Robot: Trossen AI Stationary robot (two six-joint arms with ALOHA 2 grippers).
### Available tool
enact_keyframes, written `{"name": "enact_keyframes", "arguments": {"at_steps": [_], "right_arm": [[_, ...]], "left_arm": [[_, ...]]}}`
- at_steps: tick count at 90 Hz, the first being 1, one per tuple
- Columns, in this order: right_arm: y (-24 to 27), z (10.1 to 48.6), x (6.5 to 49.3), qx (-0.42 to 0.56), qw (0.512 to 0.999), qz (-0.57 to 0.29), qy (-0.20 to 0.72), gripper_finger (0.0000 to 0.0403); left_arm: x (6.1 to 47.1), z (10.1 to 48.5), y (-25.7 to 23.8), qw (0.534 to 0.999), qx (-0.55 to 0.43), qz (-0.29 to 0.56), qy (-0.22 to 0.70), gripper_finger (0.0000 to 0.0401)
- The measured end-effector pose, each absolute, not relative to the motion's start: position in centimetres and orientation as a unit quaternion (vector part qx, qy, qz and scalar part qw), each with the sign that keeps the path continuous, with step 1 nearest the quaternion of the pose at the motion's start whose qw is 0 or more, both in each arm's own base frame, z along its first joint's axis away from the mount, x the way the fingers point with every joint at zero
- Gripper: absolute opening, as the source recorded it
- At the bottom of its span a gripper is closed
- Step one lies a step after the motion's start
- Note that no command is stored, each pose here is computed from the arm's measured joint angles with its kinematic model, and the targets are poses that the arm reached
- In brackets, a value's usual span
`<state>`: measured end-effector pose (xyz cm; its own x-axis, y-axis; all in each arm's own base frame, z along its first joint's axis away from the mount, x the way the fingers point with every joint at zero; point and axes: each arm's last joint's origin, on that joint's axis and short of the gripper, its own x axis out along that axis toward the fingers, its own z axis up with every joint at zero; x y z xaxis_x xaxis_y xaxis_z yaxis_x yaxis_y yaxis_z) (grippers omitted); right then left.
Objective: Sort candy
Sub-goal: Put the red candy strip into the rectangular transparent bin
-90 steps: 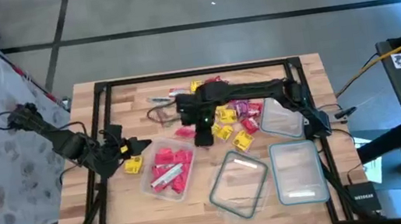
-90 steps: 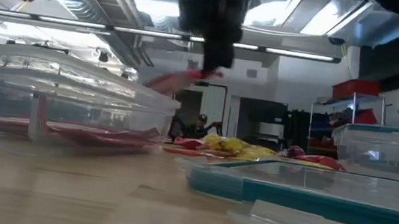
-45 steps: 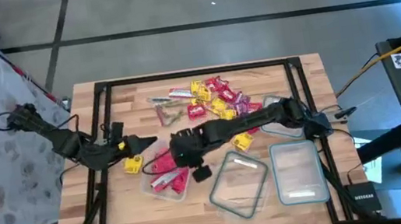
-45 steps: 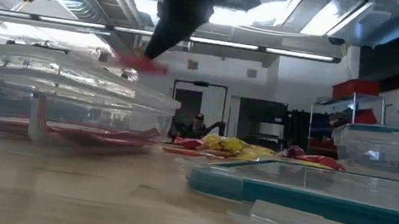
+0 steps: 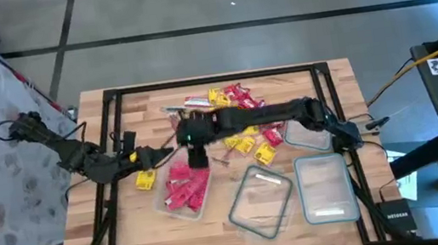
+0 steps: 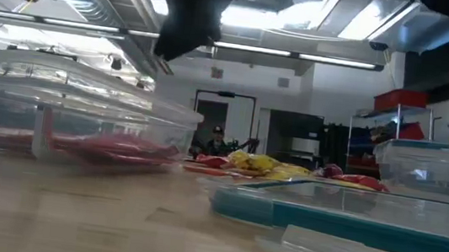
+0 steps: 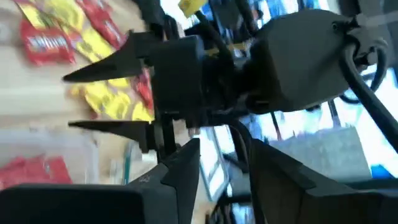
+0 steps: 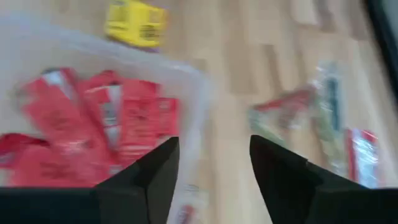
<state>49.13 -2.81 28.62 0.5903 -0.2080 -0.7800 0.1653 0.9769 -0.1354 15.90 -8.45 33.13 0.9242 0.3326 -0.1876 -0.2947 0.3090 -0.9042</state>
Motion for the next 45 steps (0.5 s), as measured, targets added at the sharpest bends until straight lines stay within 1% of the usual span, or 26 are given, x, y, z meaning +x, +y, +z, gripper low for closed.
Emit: {"name": "enact_keyframes", "arguments": {"at_steps": [12,20,26,34,45], "right_arm": [[-6.9,29.7,49.0,-0.063,0.889,-0.175,0.418,0.0186],[-7.4,29.6,49.3,-0.092,0.886,-0.21,0.403,0.0186],[-7.4,29.2,49.5,-0.112,0.883,-0.202,0.408,0.0186],[-7.4,28.2,49.4,-0.116,0.881,-0.169,0.425,0.0186],[-5.0,28.0,49.6,-0.141,0.883,-0.115,0.432,0.0186]], "left_arm": [[16.1,33.2,-7.8,0.798,-0.556,0.228,-0.054,0.0123],[16.3,33.2,-7.4,0.796,-0.555,0.236,-0.057,0.0123],[16.4,33.1,-7.1,0.801,-0.545,0.242,-0.053,0.0123],[16.5,33.1,-6.7,0.805,-0.531,0.257,-0.06,0.0123],[16.6,33.2,-6.0,0.811,-0.519,0.265,-0.059,0.0123]]}}
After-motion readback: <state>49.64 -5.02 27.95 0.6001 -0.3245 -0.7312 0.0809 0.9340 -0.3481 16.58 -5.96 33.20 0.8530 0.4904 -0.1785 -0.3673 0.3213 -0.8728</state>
